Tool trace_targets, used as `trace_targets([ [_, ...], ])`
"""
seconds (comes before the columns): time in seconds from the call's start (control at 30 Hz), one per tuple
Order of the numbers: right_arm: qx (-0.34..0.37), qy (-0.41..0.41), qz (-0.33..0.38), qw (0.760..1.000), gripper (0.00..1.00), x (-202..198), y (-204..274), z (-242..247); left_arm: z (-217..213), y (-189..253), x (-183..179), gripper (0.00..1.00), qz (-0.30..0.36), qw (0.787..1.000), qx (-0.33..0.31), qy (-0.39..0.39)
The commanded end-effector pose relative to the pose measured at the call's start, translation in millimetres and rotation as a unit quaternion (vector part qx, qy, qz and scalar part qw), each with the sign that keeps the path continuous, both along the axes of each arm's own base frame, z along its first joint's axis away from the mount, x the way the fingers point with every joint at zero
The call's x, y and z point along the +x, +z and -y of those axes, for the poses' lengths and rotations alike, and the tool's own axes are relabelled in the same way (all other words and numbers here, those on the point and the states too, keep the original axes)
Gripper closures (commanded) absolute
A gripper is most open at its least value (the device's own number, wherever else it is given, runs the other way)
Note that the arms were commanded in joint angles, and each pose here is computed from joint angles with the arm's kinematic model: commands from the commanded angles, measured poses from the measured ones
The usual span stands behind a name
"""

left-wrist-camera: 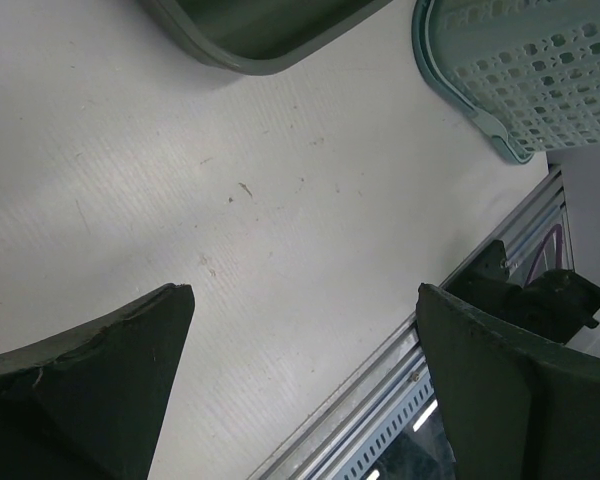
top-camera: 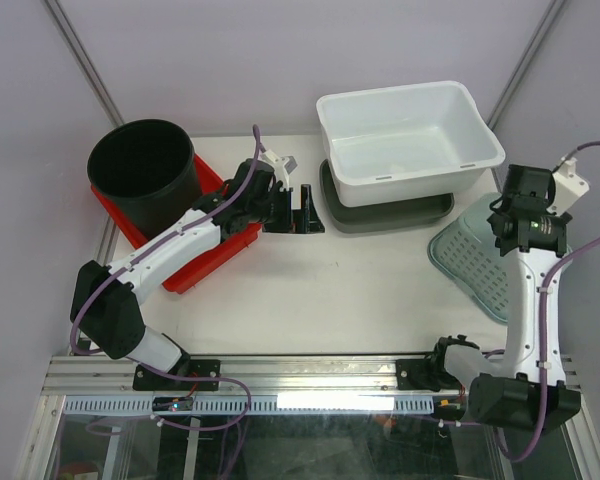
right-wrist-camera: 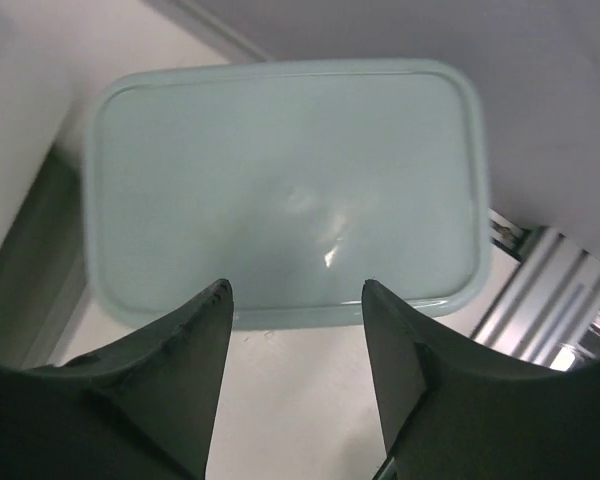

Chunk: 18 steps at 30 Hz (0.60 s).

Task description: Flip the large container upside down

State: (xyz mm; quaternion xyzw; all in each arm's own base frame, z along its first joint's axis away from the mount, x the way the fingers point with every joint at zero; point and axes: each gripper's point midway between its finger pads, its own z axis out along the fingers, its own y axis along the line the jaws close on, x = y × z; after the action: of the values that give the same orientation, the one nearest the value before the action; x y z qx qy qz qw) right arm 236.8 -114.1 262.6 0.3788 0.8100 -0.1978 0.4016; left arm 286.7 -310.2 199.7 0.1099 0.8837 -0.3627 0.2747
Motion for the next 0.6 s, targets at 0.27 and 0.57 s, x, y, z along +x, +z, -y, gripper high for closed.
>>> trace_targets([
  [0.27, 0.028, -0.179, 0.003, 0.983, 0.43, -37.7, -27.6, 62.2, 9.3, 44.6, -4.9, 0.01, 0.038, 0.998, -0.028, -0.035],
  [0.57, 0.053, -0.259, 0.001, 0.965, 0.29, -63.3, -48.2, 75.8, 15.9, 45.2, -5.8, 0.01, 0.027, 0.998, -0.032, -0.042],
])
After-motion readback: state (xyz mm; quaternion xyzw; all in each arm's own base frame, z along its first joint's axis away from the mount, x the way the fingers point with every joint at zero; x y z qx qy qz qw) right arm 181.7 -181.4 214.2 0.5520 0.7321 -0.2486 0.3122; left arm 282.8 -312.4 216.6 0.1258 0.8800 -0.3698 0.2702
